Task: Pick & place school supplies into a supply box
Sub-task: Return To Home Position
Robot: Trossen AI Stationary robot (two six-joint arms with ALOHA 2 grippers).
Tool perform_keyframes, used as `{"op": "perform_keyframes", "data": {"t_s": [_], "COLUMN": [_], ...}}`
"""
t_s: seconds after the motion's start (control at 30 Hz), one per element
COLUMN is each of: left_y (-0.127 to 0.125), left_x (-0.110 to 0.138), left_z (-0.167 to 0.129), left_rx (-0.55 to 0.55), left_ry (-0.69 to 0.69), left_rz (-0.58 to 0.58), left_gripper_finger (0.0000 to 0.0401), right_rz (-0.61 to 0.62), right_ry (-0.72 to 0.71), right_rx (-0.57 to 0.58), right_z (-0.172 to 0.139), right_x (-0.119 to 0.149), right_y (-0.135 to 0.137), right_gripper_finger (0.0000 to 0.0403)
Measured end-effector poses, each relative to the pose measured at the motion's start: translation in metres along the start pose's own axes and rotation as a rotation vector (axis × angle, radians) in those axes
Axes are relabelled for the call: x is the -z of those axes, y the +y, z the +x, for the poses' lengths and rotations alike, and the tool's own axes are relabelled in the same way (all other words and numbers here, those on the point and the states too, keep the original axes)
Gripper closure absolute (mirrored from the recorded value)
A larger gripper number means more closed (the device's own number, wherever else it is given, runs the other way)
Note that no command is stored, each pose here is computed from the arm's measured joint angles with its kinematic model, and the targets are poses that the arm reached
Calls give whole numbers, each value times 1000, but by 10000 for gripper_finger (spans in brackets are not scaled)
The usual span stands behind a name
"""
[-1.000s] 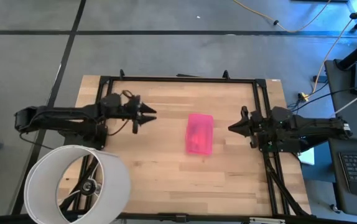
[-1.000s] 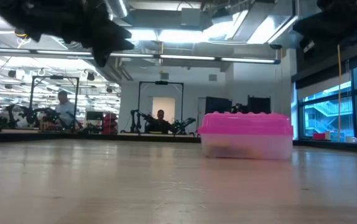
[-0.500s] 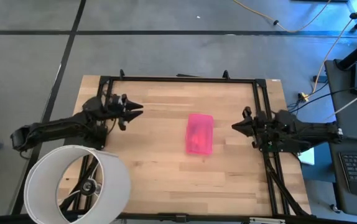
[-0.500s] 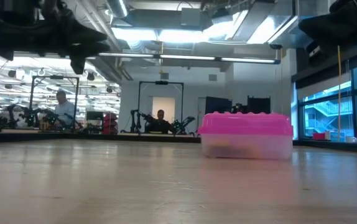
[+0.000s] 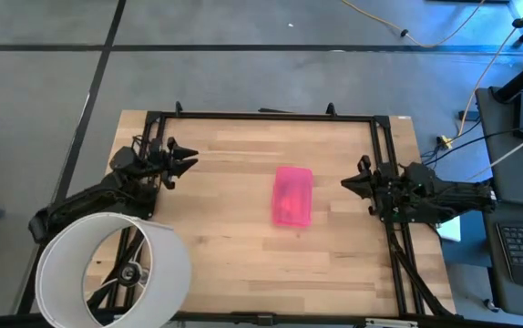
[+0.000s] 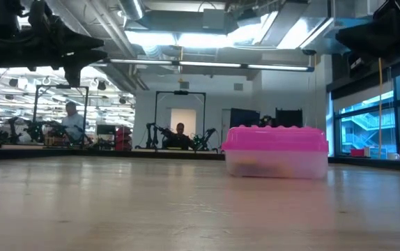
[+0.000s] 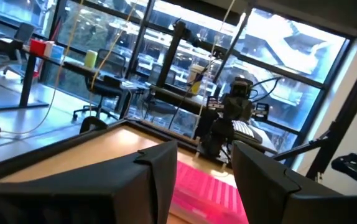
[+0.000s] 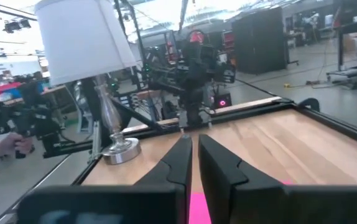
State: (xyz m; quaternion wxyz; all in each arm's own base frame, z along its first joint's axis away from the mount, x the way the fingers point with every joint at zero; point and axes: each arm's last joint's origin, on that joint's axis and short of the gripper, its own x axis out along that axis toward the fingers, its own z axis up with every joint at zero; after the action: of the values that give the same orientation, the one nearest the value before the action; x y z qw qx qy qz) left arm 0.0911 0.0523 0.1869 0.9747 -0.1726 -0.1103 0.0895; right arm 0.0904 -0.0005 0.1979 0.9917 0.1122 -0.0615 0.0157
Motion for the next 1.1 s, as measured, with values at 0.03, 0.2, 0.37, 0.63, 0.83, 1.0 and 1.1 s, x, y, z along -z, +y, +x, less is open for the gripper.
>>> {"op": "perform_keyframes", "data": {"t_s": [0.03, 0.2, 0.37, 0.63, 0.83, 1.0, 1.1], "left_y": [0, 2, 4, 7, 7, 7, 7], "left_x": [0, -1, 2, 8, 9, 9, 9], "left_z": [-1, -4, -4, -4, -4, -4, -4], "left_rx": [-1, -8, -27, -50, -55, -55, -55], "left_ry": [1, 3, 26, 92, 103, 103, 103], "left_rz": [2, 8, 20, 66, 61, 61, 61], "left_gripper_finger": [258, 258, 258, 257, 258, 257, 258], "right_rz": [0, 3, -24, -21, -8, 33, 30], "right_ry": [1, -12, -47, 0, 97, 102, 102], "right_rx": [8, 8, 3, 14, 37, 40, 40], "right_z": [0, 4, 3, 3, 3, 3, 3], "right_x": [1, 20, 16, 20, 29, 30, 30], "right_y": [0, -5, -4, -5, -7, -7, -7], "right_gripper_finger": [369, 369, 369, 369, 369, 369, 369]}}
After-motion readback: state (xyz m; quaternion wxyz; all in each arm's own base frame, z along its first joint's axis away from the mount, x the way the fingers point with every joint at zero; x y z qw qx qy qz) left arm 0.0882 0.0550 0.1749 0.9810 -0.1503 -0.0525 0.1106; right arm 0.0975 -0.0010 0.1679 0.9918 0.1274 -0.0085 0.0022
